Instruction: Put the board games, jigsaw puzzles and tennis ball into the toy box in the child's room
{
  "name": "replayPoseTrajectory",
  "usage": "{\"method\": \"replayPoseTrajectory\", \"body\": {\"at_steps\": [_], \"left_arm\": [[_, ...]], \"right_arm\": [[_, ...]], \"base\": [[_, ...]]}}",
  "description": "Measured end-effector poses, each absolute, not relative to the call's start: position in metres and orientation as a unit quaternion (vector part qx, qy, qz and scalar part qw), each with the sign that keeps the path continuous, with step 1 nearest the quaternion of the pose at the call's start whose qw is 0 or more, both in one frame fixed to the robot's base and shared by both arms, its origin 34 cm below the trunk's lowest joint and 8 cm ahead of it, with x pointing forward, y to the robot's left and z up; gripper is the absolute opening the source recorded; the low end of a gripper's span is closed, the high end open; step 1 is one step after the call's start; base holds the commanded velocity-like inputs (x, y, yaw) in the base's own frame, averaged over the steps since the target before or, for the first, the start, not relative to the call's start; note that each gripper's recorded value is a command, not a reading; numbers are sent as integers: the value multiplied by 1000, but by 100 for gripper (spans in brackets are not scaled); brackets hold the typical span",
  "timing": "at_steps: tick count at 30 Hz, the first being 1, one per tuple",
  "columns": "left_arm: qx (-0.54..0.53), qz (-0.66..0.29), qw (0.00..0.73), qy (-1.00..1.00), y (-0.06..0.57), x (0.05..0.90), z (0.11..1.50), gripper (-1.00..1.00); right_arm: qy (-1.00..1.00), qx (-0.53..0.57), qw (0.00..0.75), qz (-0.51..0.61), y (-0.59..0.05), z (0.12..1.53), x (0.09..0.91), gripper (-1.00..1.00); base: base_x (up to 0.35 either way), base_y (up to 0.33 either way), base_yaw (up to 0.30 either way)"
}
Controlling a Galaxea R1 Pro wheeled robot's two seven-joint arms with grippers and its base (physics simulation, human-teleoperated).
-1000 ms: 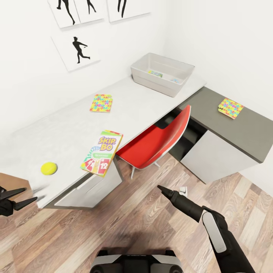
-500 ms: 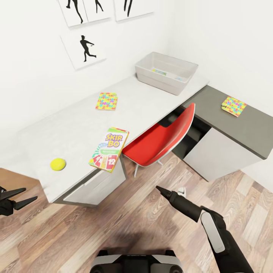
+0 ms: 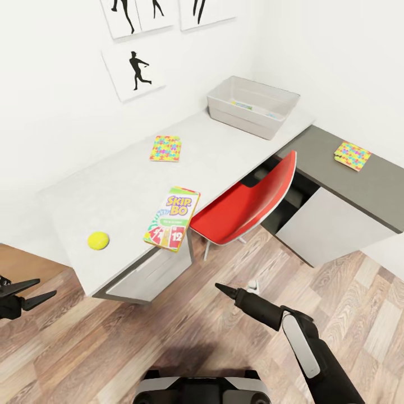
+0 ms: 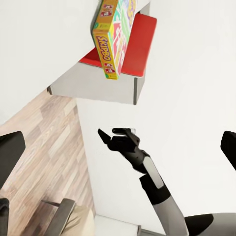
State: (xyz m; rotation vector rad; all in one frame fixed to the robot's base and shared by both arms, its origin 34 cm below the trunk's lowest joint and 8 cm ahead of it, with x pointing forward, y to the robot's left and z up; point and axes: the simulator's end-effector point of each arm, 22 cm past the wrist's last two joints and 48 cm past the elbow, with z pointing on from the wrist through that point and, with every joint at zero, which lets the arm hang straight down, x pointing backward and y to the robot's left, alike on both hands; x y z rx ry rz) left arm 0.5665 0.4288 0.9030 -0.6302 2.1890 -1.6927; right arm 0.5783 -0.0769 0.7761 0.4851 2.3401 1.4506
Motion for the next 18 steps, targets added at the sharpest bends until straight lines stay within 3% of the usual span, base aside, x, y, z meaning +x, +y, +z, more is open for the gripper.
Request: {"method": "replayPoseTrajectory", "body": {"at_steps": [7, 18], "left_arm": [[-216, -589, 153, 764, 428, 566, 900, 100], [-214, -588, 155, 764, 427, 566, 900, 100]], "right_arm": [[820, 167, 163, 522, -51, 779, 574, 100], [821, 165, 159, 524, -43, 778, 571, 100]], "base": [[0, 2, 87], [0, 0, 9]]}}
